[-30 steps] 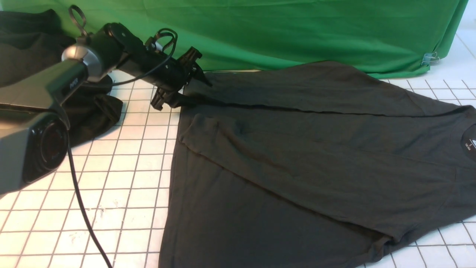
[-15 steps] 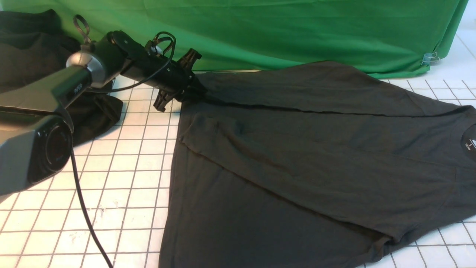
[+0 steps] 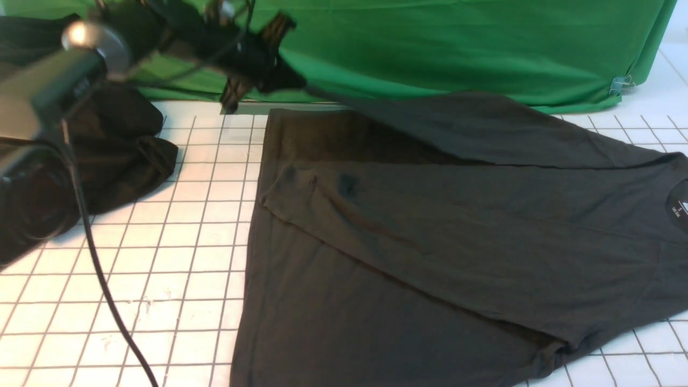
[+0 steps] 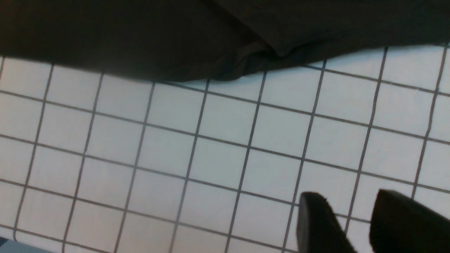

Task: Fold a long-sleeved shirt over a white checkered tablecloth.
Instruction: 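Fold the left side of the dark shirt inward over its body with the left gripper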

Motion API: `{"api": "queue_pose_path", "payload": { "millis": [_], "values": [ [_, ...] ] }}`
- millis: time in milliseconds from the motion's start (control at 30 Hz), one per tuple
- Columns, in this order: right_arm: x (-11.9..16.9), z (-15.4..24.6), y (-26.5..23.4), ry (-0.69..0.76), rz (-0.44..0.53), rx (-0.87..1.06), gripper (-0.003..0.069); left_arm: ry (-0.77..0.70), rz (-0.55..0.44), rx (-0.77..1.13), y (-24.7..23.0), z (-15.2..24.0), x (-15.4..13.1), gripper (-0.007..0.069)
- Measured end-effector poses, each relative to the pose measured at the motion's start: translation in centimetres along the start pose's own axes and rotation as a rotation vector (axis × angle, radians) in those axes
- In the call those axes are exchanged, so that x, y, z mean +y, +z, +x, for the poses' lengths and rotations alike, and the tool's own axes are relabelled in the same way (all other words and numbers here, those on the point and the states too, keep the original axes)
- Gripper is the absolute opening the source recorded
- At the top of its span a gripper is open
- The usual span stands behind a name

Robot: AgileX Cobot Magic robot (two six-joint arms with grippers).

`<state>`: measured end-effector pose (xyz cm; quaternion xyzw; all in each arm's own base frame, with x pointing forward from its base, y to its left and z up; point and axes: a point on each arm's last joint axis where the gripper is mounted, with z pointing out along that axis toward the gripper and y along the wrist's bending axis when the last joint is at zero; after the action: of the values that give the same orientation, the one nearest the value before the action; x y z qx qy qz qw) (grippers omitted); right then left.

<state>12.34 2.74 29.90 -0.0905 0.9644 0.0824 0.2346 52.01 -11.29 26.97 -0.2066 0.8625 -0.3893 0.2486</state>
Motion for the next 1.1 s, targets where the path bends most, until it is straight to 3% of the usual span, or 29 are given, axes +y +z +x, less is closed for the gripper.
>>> {"api": "queue_pose_path", "payload": {
  "millis": [133,300,533,667,933,1100],
  "values": [
    [0.0,0.0,0.0,0.000,0.000,0.001,0.0228,0.048,-0.022,0.068,-2.8,1.7,-2.9,0.0016],
    [0.0,0.0,0.0,0.000,0.000,-0.002,0.0234,0.165,-0.197,0.189,-4.0,6.0,-3.6,0.0016],
    [0.0,-0.1,0.0,0.000,0.001,-0.008,0.0238,0.141,-0.294,0.253,-3.9,11.4,-1.2,0.0016],
    [0.0,-0.1,0.0,0.000,0.001,-0.008,0.0239,0.105,-0.361,0.293,-3.7,13.6,2.3,0.0016],
    [0.0,-0.1,0.0,0.000,0.001,-0.008,0.0240,0.082,-0.417,0.310,-2.7,15.4,5.8,0.0019],
    [0.0,-0.1,0.0,0.000,0.001,-0.009,0.0240,0.088,-0.437,0.347,-2.8,15.9,6.4,0.0080]
  ]
}}
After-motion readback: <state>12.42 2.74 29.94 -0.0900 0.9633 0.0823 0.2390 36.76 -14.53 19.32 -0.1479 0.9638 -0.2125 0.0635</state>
